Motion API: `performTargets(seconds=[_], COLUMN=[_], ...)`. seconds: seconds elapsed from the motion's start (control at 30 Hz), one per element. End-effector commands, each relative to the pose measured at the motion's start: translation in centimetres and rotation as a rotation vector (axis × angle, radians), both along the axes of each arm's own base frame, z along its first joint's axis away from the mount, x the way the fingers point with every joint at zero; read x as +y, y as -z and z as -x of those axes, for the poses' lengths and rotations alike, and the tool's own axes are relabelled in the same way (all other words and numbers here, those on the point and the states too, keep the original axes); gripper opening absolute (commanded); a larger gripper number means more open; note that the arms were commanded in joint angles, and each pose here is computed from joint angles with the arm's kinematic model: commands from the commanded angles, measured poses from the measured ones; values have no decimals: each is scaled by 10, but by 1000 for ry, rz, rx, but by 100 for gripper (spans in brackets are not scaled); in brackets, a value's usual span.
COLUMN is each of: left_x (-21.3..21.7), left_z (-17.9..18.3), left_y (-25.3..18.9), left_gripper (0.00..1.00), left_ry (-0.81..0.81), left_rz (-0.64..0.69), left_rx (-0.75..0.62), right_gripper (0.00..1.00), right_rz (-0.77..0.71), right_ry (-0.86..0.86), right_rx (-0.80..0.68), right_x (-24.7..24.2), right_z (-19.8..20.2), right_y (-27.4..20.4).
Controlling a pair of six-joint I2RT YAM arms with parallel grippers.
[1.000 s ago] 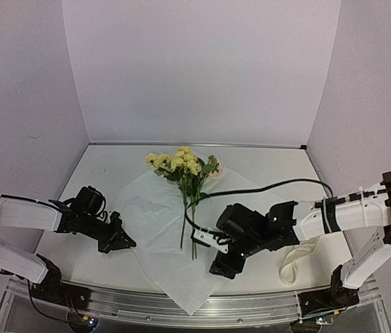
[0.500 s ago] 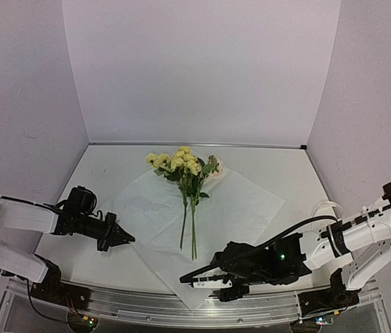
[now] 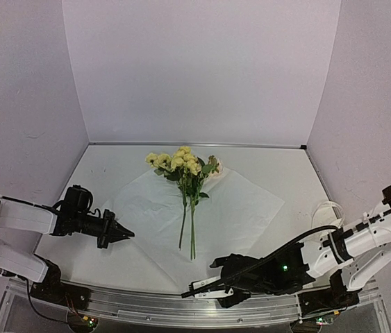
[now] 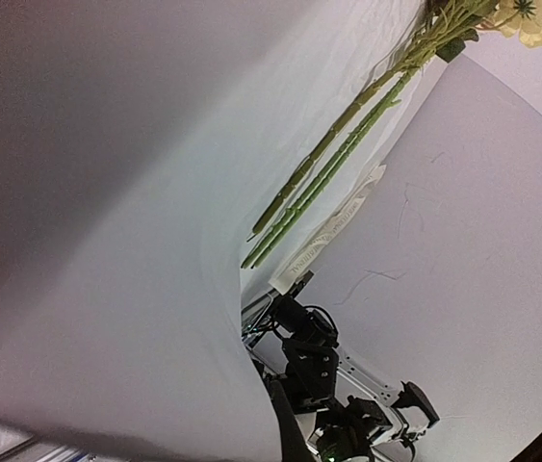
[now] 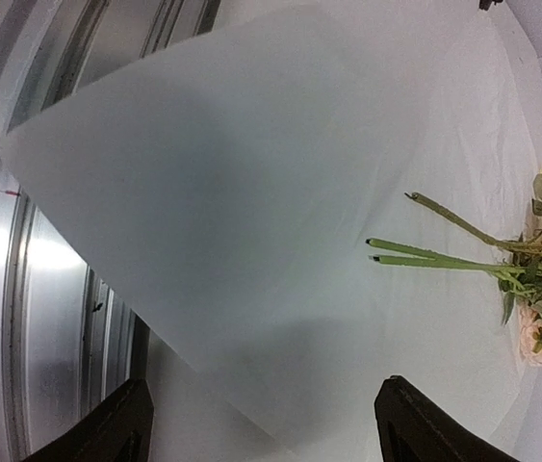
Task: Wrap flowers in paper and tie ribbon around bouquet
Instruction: Pick up the bottom corner of the flattened wrapping paper from the center of the board.
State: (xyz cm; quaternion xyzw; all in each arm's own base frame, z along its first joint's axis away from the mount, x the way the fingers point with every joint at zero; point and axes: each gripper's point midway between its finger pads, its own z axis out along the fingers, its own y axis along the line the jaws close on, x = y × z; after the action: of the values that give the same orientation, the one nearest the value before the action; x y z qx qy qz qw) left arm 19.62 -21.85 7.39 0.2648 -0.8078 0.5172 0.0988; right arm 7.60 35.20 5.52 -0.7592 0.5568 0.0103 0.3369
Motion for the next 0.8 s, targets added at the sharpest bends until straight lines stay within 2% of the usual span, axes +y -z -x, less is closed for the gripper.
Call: performTargets(seconds=[0.0,0.5,0.77], left_x=[-1,1,1], left_z=[-3,-1,-1], left_y=[-4,-2,-2], left_gripper=[0,0,0], left_ry=[-14,-21,-17], left_rz=[37,36,38], left_rx=[10,13,16], right_gripper=[82,80,79], right_rz=[-108,-250,-247], right_ry=[79,224,198], right_rx=[0,53,73], right_x=[8,37,53], right_z=[1,21,36], right_y=[-22,-41,-36])
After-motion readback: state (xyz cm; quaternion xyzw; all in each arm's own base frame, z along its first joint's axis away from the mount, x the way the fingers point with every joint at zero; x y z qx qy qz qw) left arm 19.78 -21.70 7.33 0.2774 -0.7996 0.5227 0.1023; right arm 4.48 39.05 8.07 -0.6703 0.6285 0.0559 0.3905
